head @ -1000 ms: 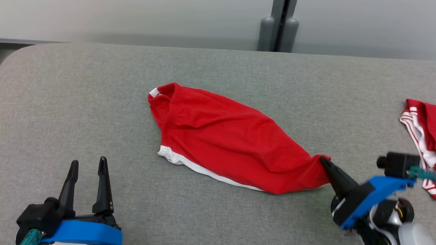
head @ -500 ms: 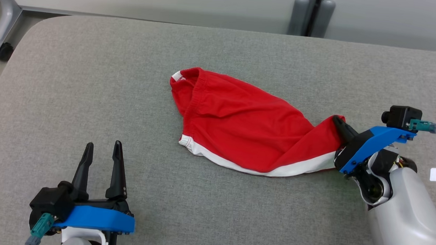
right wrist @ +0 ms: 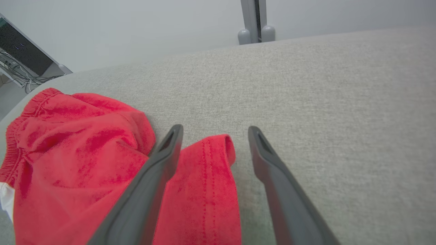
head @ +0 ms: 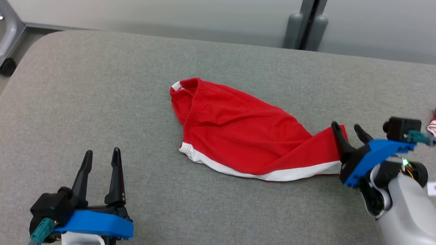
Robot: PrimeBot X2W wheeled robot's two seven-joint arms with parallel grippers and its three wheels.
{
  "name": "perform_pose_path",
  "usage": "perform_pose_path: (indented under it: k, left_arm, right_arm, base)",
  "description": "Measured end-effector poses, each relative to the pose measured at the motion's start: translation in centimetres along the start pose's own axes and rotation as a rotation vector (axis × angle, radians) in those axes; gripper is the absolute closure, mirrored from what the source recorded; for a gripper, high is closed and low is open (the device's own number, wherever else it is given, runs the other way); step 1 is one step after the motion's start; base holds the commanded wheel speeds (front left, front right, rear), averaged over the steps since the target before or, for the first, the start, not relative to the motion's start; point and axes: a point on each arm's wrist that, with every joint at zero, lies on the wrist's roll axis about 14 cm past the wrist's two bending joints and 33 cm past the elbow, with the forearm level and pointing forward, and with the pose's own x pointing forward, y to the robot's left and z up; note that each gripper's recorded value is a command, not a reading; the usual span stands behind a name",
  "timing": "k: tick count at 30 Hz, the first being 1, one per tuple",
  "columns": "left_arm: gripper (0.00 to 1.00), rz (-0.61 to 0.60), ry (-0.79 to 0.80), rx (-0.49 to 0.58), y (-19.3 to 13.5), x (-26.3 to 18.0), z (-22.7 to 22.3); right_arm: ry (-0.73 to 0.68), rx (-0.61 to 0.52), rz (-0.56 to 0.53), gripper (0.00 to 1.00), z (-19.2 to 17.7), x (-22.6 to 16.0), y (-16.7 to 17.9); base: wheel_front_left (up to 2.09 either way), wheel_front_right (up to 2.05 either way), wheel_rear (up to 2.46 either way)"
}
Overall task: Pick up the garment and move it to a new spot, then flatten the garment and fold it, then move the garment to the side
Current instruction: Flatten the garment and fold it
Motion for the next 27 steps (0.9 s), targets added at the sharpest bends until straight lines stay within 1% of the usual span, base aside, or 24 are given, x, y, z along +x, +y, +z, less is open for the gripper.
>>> perform_pose_path:
  k: [7, 12, 15, 17, 20, 27]
  left_arm:
    - [0.0, -0.02, -0.011, -0.013, -0.8, -0.5, 0.2]
    - [0.0, -0.034, -0.03, -0.014, -1.3, -0.6, 0.8]
    - [0.0, -0.039, -0.036, -0.013, -1.5, -0.7, 0.9]
    - [0.0, -0.035, -0.036, -0.015, -1.4, -1.0, 0.9]
    - [0.0, -0.038, -0.034, -0.014, -1.5, -1.2, 0.8]
    - [0.0, -0.052, -0.023, 0.001, -1.9, -1.6, 0.5]
  right_arm:
    - [-0.032, -0.07, -0.059, 0.0, -0.3, -4.0, -3.4]
    - [-0.161, -0.162, -0.082, 0.0, 1.7, -6.9, -4.4]
    - [-0.245, -0.209, -0.08, 0.0, 2.7, -8.7, -4.1]
    - [-0.283, -0.218, -0.07, 0.0, 2.7, -9.8, -3.3]
    - [-0.354, -0.198, -0.059, 0.0, 3.1, -11.6, -2.3]
    - [-0.438, -0.203, -0.069, 0.0, 3.4, -14.9, -1.3]
  base:
    - [0.0, 0.0, 0.0]
    - [0.0, 0.0, 0.0]
    - [0.0, 0.0, 0.0]
    - [0.0, 0.0, 0.0]
    - [0.0, 0.0, 0.0]
    - [0.0, 0.0, 0.0]
